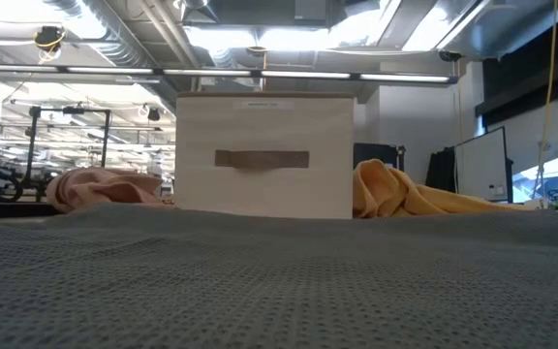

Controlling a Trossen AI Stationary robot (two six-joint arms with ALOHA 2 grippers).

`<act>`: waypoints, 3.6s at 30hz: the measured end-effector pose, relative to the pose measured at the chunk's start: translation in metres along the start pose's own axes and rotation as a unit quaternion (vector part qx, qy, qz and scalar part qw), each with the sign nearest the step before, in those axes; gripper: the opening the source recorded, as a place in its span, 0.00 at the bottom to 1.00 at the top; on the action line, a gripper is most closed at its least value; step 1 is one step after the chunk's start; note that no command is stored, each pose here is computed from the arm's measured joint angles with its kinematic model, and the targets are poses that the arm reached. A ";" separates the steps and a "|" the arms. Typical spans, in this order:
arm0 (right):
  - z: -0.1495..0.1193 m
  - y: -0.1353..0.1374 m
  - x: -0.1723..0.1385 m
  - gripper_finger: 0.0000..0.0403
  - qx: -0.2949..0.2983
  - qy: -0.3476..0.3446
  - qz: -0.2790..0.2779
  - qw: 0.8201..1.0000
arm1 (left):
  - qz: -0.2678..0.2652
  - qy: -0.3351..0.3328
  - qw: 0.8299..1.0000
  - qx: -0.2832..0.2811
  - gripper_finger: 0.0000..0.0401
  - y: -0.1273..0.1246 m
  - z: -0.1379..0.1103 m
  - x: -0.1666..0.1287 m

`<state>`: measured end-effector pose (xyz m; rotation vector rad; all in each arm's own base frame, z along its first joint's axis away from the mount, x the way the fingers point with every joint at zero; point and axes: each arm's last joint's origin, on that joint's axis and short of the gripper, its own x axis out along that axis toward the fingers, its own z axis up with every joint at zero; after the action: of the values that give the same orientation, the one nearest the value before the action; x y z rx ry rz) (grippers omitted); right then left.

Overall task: Fold towel
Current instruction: Fold the dark gray towel

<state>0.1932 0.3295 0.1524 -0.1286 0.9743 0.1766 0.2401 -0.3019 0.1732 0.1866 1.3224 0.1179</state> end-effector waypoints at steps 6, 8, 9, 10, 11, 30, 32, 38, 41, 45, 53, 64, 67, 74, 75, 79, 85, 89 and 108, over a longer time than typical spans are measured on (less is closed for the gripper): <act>0.000 0.000 0.000 0.02 0.002 0.004 0.003 1.000 | -0.024 -0.008 1.000 -0.008 0.41 0.004 0.013 -0.001; 0.000 0.000 0.000 0.02 0.002 0.004 0.003 1.000 | -0.036 -0.016 0.999 -0.001 0.41 0.003 0.015 -0.002; 0.000 0.000 0.000 0.02 0.003 0.004 0.003 1.000 | -0.041 -0.018 0.999 0.005 0.41 0.002 0.016 -0.002; 0.000 0.000 0.000 0.02 0.002 0.004 0.003 1.000 | -0.047 -0.020 0.999 0.005 0.41 0.001 0.017 -0.002; -0.001 0.000 0.000 0.02 0.002 0.005 0.002 1.000 | -0.050 -0.023 0.998 0.004 0.41 0.001 0.018 -0.001; -0.001 0.000 0.000 0.02 0.005 0.007 0.002 1.000 | -0.030 0.026 0.999 -0.027 0.41 -0.004 -0.007 0.001; -0.001 0.000 0.000 0.01 0.005 0.007 0.002 1.000 | -0.029 0.040 0.998 -0.032 0.41 -0.005 -0.014 0.004; -0.001 0.000 0.000 0.02 0.005 0.007 0.002 1.000 | -0.022 0.046 0.998 -0.046 0.34 -0.006 -0.022 0.009; -0.001 0.000 0.000 0.01 0.005 0.007 0.002 1.000 | -0.018 0.046 0.998 -0.046 0.23 -0.005 -0.020 0.010; 0.001 0.000 -0.002 0.02 0.013 0.007 -0.002 1.000 | -0.015 0.047 0.998 -0.036 0.07 -0.004 -0.021 0.009; 0.030 -0.011 -0.053 0.01 0.009 0.016 -0.080 0.997 | 0.039 -0.031 0.997 -0.061 0.02 0.025 -0.013 -0.045; 0.033 -0.085 -0.122 0.01 0.087 -0.089 -0.290 0.949 | 0.176 -0.173 0.962 -0.119 0.01 0.119 0.003 -0.106; 0.030 -0.110 -0.125 0.01 0.110 -0.097 -0.322 0.935 | 0.222 -0.184 0.949 -0.129 0.01 0.141 0.009 -0.109; 0.014 -0.169 -0.126 0.01 0.142 -0.081 -0.376 0.912 | 0.319 -0.205 0.917 -0.125 0.01 0.184 0.027 -0.109; 0.011 -0.177 -0.128 0.01 0.147 -0.087 -0.385 0.907 | 0.337 -0.212 0.908 -0.128 0.01 0.191 0.029 -0.109; 0.003 -0.211 -0.139 0.01 0.176 -0.125 -0.426 0.878 | 0.405 -0.223 0.877 -0.132 0.01 0.218 0.041 -0.105; 0.002 -0.246 -0.163 0.02 0.155 -0.152 -0.484 0.848 | 0.468 -0.168 0.859 -0.120 0.01 0.258 0.052 -0.095; 0.000 -0.264 -0.178 0.02 0.131 -0.147 -0.521 0.831 | 0.495 -0.144 0.845 -0.142 0.00 0.283 0.055 -0.091; -0.007 -0.233 -0.146 0.01 0.202 -0.104 -0.283 0.932 | 0.347 -0.061 0.931 -0.092 0.01 0.248 0.045 -0.087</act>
<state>0.1560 0.0868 0.2766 -0.0071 0.7109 -0.5331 0.2677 -0.0791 0.3171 0.4892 1.0630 0.8164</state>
